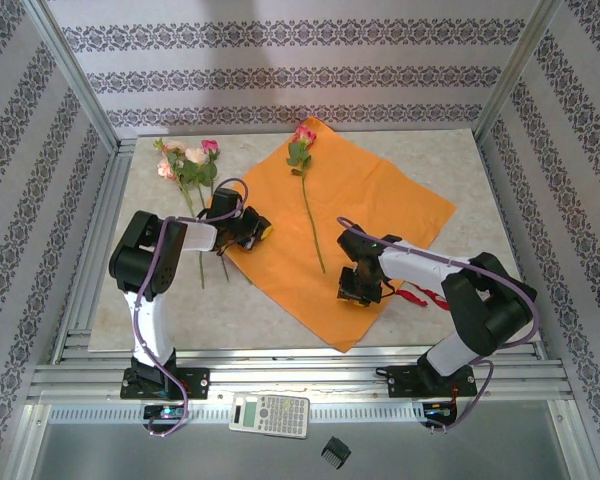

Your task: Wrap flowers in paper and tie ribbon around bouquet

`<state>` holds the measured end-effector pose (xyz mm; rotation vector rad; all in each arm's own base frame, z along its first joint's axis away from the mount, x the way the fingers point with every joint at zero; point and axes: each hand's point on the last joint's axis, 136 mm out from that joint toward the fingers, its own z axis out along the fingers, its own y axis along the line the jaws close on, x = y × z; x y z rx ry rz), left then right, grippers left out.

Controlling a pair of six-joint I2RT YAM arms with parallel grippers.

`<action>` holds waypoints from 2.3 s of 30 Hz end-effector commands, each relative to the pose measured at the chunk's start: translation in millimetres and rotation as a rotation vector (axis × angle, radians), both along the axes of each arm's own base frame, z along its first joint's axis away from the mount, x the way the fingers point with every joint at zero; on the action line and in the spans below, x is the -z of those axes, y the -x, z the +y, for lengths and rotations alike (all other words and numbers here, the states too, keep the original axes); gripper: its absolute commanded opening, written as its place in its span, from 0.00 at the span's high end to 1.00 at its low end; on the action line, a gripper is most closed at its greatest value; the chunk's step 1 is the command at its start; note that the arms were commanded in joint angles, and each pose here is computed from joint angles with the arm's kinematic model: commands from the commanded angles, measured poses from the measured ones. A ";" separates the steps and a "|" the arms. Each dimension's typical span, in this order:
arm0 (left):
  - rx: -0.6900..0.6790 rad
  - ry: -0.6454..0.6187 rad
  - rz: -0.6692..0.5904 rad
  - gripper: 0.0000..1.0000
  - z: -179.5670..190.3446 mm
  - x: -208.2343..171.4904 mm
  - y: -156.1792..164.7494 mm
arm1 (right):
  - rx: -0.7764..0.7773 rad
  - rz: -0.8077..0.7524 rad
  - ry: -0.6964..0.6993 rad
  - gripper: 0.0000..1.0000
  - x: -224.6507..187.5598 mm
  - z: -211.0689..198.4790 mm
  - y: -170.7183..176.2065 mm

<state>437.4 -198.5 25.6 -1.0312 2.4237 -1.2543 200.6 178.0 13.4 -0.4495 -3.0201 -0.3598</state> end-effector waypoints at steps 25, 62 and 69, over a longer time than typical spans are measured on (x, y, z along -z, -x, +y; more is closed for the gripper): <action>0.140 -0.716 -0.049 0.71 181.2 -86.5 -86.1 | -0.019 -0.049 0.107 0.69 -26.7 -27.2 -3.8; 0.309 -0.900 0.103 0.77 173.3 7.4 -107.9 | -0.009 -0.015 0.101 0.69 -28.4 -29.7 -5.6; 0.347 -0.921 0.111 0.90 175.1 11.7 -101.0 | -0.007 -0.016 0.102 0.68 -29.2 -30.3 -5.9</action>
